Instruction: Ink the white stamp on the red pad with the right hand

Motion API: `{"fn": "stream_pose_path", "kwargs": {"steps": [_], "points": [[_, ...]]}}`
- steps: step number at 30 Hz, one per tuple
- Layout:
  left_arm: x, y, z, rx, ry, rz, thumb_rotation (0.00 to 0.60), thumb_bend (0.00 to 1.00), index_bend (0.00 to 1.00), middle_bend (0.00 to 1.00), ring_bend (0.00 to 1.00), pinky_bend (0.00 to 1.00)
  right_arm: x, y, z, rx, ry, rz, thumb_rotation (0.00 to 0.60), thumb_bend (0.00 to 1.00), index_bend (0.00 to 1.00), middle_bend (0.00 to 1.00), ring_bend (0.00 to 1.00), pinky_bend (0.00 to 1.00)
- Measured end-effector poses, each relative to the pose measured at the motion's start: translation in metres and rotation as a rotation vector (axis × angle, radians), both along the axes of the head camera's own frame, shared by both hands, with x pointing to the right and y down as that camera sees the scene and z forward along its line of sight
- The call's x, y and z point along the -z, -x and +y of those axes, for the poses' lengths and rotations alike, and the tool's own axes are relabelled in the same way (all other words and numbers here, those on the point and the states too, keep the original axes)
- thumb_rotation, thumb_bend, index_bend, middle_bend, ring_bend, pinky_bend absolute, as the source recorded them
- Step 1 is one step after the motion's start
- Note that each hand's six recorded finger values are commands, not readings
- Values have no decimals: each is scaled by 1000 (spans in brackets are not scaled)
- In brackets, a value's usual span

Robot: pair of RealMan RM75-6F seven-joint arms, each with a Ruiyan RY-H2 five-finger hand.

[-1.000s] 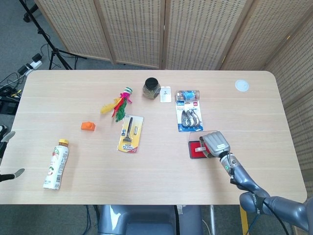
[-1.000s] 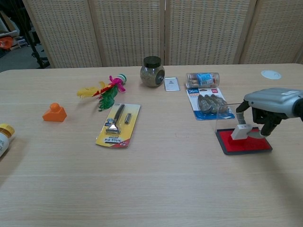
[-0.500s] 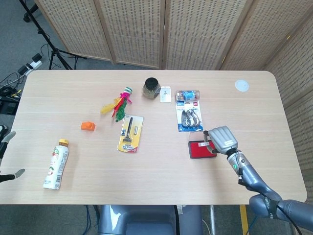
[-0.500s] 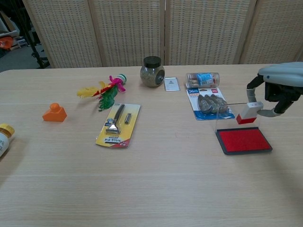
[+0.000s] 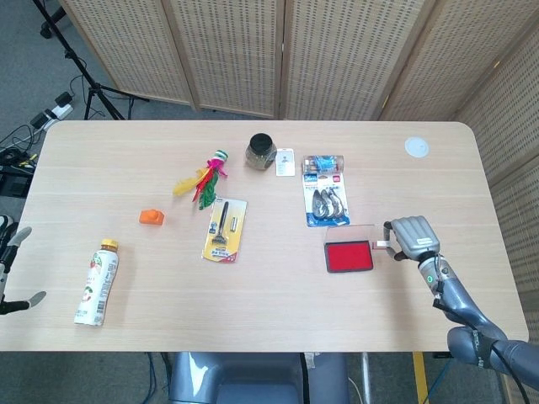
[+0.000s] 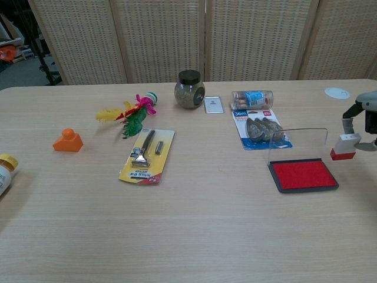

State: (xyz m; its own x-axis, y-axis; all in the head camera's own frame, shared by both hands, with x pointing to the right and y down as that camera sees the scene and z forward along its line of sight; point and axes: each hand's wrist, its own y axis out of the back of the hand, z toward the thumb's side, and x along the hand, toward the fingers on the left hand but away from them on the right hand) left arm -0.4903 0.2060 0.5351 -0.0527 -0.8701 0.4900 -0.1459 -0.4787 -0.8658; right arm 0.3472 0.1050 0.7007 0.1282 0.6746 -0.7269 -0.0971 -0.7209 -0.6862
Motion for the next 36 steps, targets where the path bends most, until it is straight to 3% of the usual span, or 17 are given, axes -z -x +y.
{"fn": "stream_pose_path", "kwargs": {"steps": [11, 17, 36], "points": [[-1, -1, 0, 1, 6, -2, 600, 0, 0, 0, 0, 0, -21, -6, 9, -4, 37, 12, 600, 465, 545, 995, 1000, 1000], [-2, -1, 0, 0, 8, -2, 600, 0, 0, 0, 0, 0, -23, -6, 11, -7, 46, 11, 600, 413, 542, 994, 1000, 1000], [-4, -3, 1, -5, 12, -7, 600, 0, 0, 0, 0, 0, -28, -16, 8, -24, 41, 28, 600, 411, 525, 993, 1000, 1000]]}}
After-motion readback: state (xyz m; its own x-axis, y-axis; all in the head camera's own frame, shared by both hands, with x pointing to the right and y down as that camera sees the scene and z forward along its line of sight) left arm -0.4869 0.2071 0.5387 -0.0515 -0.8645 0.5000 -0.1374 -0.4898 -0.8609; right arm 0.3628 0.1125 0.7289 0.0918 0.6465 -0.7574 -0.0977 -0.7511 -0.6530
